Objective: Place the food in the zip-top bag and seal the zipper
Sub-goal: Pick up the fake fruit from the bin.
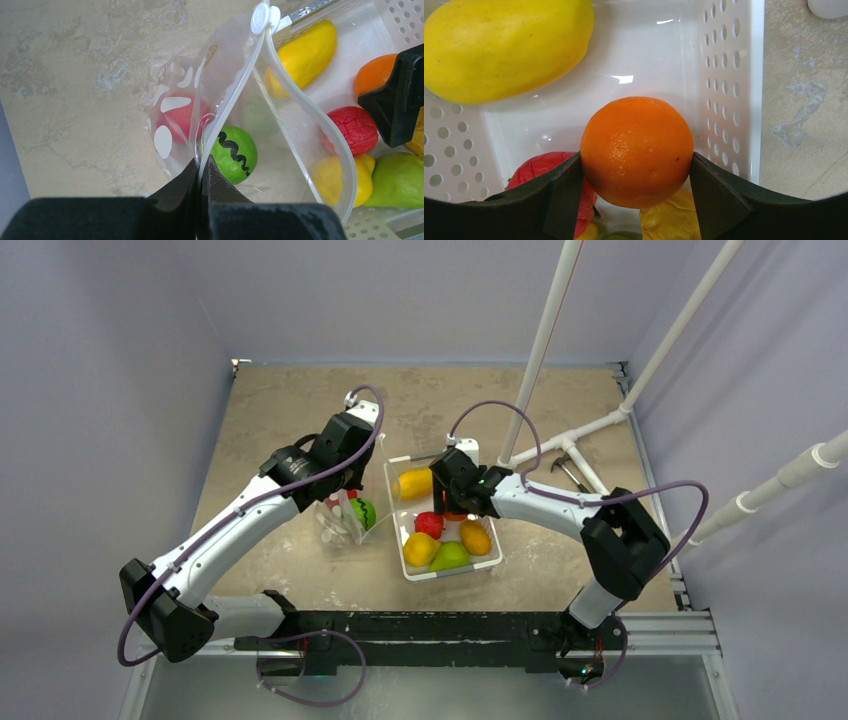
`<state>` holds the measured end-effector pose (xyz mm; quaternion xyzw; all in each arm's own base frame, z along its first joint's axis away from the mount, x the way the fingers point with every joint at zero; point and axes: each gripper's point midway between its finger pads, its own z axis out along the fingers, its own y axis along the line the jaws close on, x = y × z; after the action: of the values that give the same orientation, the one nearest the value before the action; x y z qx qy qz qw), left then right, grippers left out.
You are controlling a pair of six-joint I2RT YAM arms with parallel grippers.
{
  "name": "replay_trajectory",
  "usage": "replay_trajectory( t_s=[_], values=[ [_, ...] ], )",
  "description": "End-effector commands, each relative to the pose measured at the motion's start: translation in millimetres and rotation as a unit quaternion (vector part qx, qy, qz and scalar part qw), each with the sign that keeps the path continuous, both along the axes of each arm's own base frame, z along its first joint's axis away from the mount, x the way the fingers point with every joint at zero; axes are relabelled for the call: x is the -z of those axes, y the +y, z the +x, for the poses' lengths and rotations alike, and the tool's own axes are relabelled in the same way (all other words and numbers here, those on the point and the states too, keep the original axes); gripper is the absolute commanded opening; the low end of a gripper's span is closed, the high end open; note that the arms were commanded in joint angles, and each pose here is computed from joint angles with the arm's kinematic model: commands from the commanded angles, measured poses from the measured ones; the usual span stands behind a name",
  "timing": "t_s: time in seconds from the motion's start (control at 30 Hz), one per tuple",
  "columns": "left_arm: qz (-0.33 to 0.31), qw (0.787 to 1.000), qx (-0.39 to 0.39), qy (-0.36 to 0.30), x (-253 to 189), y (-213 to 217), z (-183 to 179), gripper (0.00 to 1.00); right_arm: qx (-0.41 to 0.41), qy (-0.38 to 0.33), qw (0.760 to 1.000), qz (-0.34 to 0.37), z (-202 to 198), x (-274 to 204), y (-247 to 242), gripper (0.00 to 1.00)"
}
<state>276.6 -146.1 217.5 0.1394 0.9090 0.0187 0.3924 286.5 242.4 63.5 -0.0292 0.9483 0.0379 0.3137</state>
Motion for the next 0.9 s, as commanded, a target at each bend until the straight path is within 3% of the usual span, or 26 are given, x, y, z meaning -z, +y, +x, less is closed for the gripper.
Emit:
replay_trajectory(
  t_s=[0.0,0.5,0.73,0.87],
  values=[
    [-0.008,1.000,-0.004,-0.014,-9,-1,3,0.00,0.004,-0.051,0.998,0.027,14,-40,8,0.45],
    [-0.006,1.000,-0.017,-0.014,-14,-2,8,0.00,-0.033,-0.134,0.985,0.107,25,-133,27,0.39],
    [-0.010,1.000,-0.023,-0.012,-15,-3,8,0.00,-0.103,-0.182,0.963,0.170,22,-184,50,0.38],
    [-0.011,1.000,-0.026,-0.012,-17,-2,8,0.00,-0.167,-0.214,0.938,0.218,12,-222,67,0.37]
  ],
)
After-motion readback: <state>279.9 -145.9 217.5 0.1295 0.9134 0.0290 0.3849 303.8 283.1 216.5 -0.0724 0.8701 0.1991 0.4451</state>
